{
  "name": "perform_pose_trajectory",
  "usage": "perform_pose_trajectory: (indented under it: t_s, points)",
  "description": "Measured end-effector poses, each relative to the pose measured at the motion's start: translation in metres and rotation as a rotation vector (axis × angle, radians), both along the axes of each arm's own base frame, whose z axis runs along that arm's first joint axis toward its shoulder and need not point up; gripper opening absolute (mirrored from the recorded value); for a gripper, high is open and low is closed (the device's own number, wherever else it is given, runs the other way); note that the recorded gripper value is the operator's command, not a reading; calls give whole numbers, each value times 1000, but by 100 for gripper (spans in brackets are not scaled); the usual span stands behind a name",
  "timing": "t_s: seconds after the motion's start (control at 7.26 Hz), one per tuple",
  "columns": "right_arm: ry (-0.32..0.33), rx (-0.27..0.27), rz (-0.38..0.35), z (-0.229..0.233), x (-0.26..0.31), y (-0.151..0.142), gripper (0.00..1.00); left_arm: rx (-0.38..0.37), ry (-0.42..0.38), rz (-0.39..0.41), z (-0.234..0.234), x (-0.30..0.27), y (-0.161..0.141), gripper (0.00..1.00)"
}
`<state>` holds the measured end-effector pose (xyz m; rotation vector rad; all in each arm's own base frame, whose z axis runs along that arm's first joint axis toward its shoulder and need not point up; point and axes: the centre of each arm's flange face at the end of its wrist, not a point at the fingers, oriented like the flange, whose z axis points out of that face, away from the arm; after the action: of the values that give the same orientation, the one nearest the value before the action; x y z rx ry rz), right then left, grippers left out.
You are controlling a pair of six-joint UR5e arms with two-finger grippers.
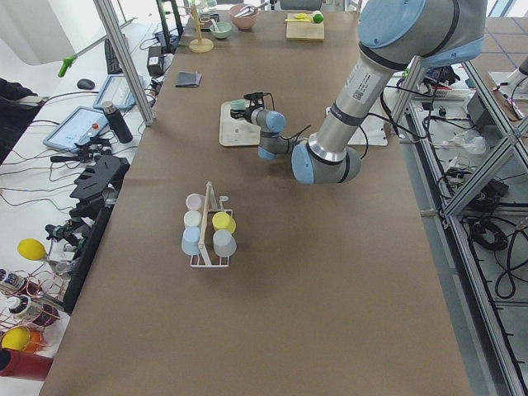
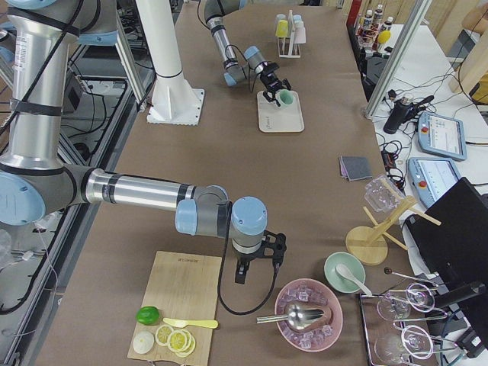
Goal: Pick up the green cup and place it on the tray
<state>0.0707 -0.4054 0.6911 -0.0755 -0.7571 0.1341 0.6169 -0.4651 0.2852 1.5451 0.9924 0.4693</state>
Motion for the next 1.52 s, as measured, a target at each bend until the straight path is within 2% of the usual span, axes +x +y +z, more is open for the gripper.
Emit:
perform_pose_trajectory:
  t_s: [0.28, 0.96, 1.24, 1.38, 1.52]
  points:
    - [0, -1, 1, 0, 0, 0, 100, -2, 10, 11, -4, 2, 1, 77]
    - [0, -2, 1, 0, 0, 0, 100, -5, 31, 22, -14, 6, 4, 86]
    - [0, -2, 1, 0, 0, 0, 100, -6, 31, 23, -14, 6, 4, 86]
    - [0, -2, 1, 0, 0, 0, 100, -8, 33, 24, -14, 6, 4, 99]
    - [0, -2, 1, 0, 0, 0, 100, -12, 37, 27, -15, 7, 4, 99]
